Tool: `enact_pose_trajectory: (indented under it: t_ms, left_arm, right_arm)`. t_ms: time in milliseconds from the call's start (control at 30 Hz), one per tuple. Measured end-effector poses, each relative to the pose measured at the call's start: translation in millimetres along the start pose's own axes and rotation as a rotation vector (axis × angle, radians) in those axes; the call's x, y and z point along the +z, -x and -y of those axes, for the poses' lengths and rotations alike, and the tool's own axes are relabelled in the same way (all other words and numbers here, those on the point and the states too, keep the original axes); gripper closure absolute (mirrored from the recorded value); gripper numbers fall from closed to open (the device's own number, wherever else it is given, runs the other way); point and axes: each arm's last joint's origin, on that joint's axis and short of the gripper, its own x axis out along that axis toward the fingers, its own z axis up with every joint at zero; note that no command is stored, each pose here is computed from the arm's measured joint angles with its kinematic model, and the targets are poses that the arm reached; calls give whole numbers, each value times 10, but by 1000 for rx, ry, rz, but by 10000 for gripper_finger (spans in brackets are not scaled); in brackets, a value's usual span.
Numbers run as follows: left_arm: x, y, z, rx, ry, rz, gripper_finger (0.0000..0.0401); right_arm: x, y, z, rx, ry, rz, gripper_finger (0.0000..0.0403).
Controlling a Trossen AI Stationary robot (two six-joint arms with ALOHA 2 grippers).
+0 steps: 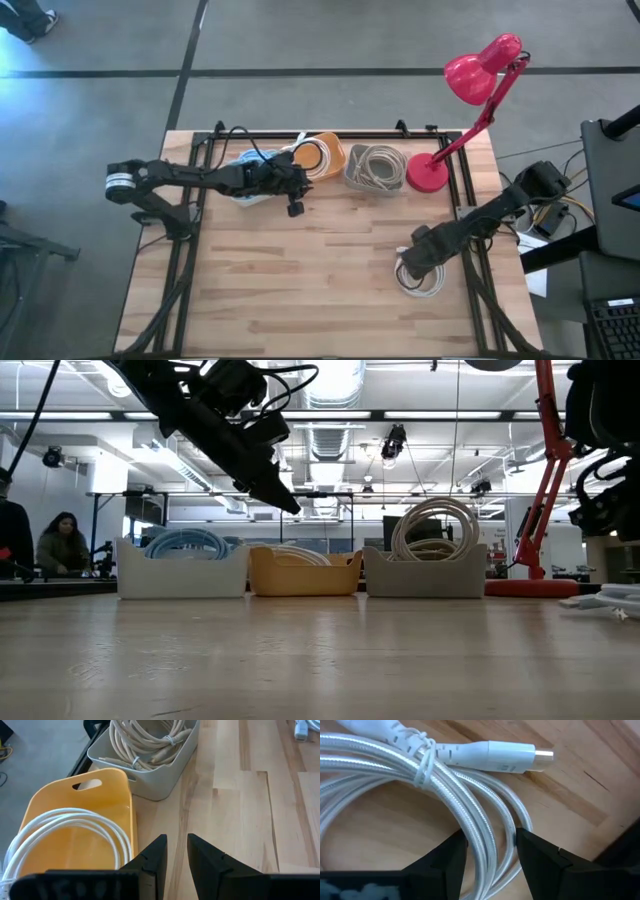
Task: Pick & Place USB Port
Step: Put the white charger cable into the yellow bin
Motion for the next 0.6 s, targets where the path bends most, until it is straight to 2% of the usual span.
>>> enact_pose_trajectory:
  t_ms: [267,500,600]
  left_arm:
    - [0,0,0,0,0,0,316]
    - [-1,0,0,0,0,-1,316]
    - [-1,0,0,0,0,-1,316]
  right_arm:
    - [6,-42,31,1,16,0,250]
    - [-5,62,-76,41,33,10,338]
    - [-2,166,-174,95,25,60,379]
